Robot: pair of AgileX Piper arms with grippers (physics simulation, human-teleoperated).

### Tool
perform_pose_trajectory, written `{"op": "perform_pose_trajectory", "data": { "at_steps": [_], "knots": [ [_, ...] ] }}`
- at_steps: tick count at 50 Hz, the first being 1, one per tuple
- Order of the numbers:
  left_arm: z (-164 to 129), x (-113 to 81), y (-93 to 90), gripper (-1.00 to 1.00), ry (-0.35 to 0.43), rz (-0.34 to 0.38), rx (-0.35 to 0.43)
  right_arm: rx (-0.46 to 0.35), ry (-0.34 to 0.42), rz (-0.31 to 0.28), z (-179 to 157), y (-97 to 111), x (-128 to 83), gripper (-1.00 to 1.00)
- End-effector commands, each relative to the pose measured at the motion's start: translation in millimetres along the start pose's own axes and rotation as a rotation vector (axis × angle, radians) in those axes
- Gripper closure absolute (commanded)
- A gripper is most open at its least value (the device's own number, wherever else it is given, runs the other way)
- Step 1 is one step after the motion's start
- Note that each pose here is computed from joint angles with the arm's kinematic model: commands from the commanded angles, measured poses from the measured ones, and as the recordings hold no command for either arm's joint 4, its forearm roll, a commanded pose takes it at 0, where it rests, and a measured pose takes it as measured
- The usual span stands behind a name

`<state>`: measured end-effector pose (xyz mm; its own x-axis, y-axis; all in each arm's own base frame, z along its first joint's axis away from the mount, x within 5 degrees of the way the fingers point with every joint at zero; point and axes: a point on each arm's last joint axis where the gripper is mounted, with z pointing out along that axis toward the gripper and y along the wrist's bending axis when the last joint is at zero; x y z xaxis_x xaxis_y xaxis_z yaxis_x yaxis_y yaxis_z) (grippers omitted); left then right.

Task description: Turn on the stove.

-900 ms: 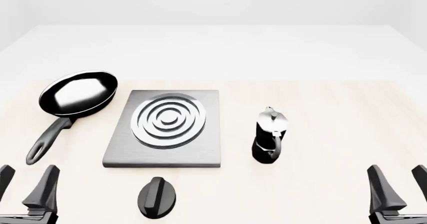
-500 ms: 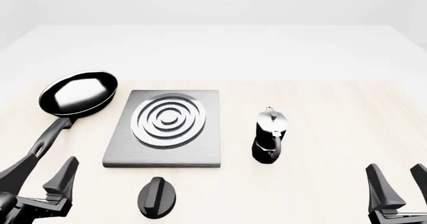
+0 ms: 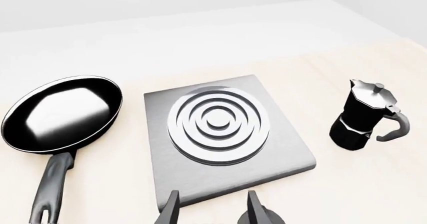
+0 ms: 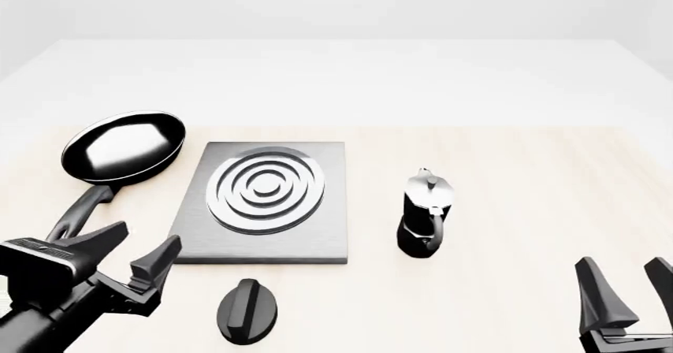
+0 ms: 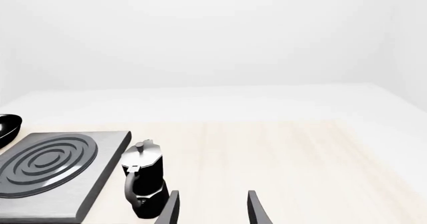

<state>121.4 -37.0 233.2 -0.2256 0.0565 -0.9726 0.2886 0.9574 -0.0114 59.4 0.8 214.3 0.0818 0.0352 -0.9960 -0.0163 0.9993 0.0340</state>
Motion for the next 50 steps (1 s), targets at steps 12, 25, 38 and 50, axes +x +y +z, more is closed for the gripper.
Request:
{"op": "perform_pose_trajectory", "data": {
  "at_steps": [12,25,38,50],
  "knots": [
    [16,2.0,-12.5,-1.0,0.117,-0.043,0.079,-0.001,0.0,-0.005,-1,0,0,-1.0],
    [22,9.8,-21.4,-1.0,0.157,-0.1,0.127,-0.002,0.002,0.001,0,0,0,-1.0],
    [39,19.3,-37.0,-1.0,0.205,-0.147,0.193,-0.003,0.01,0.024,3,0,0,-1.0],
    [46,25.7,-34.9,-1.0,0.246,-0.182,0.165,-0.005,0.012,0.03,3,0,0,-1.0]
  ]
}}
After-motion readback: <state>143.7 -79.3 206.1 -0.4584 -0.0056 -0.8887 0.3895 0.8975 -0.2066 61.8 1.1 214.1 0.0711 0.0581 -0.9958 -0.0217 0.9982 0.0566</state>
